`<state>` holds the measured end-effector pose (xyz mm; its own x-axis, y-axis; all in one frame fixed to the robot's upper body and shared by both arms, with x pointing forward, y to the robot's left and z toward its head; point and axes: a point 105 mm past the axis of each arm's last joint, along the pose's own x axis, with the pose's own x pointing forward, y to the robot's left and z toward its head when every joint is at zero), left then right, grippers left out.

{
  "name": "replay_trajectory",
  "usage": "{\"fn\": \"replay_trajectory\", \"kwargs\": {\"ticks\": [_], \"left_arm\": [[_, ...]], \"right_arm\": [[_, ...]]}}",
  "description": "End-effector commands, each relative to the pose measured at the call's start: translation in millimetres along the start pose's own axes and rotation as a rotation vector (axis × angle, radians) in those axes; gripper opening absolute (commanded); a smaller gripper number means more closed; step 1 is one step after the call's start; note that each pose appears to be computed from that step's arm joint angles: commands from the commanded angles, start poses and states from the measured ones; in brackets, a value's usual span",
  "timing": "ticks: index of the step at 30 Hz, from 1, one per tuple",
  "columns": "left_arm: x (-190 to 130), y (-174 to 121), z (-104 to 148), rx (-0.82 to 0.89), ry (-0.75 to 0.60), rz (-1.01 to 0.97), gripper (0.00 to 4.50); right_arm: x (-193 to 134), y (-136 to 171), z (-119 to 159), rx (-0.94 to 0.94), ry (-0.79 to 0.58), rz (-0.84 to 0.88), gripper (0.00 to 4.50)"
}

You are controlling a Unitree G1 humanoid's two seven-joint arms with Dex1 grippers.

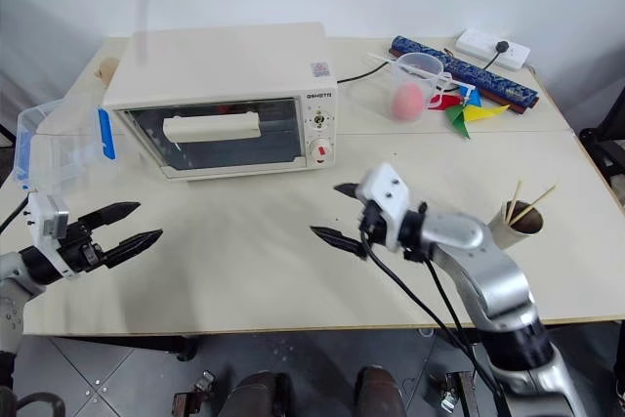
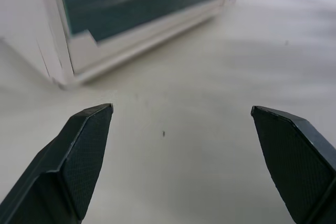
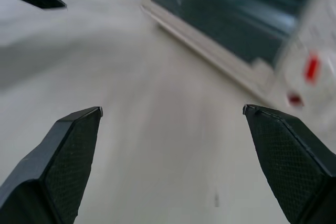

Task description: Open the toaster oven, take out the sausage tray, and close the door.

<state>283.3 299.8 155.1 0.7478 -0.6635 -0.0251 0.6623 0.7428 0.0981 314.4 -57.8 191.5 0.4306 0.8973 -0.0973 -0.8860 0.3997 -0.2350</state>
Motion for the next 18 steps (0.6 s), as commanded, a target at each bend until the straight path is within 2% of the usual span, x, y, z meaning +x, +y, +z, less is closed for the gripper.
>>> {"fn": "replay_trajectory", "kwargs": {"ticks": [1,4,9,14,18], "left_arm": [[-6,4,17,0.038,-0.084,0.020,4.49],[-10,11,30,0.068,-0.148,0.065,4.49],[-14,15,38,0.078,-0.195,0.102,4.49],[-18,16,43,0.086,-0.223,0.144,4.49],[-20,17,43,0.084,-0.227,0.153,4.49]], "right_arm": [[20,-8,16,-0.059,-0.042,0.044,4.50],[48,-17,39,-0.126,-0.100,0.098,4.50],[70,-22,58,-0.196,-0.148,0.158,4.50],[87,-7,80,-0.254,-0.200,0.290,4.50],[93,4,85,-0.284,-0.215,0.364,4.50]]}}
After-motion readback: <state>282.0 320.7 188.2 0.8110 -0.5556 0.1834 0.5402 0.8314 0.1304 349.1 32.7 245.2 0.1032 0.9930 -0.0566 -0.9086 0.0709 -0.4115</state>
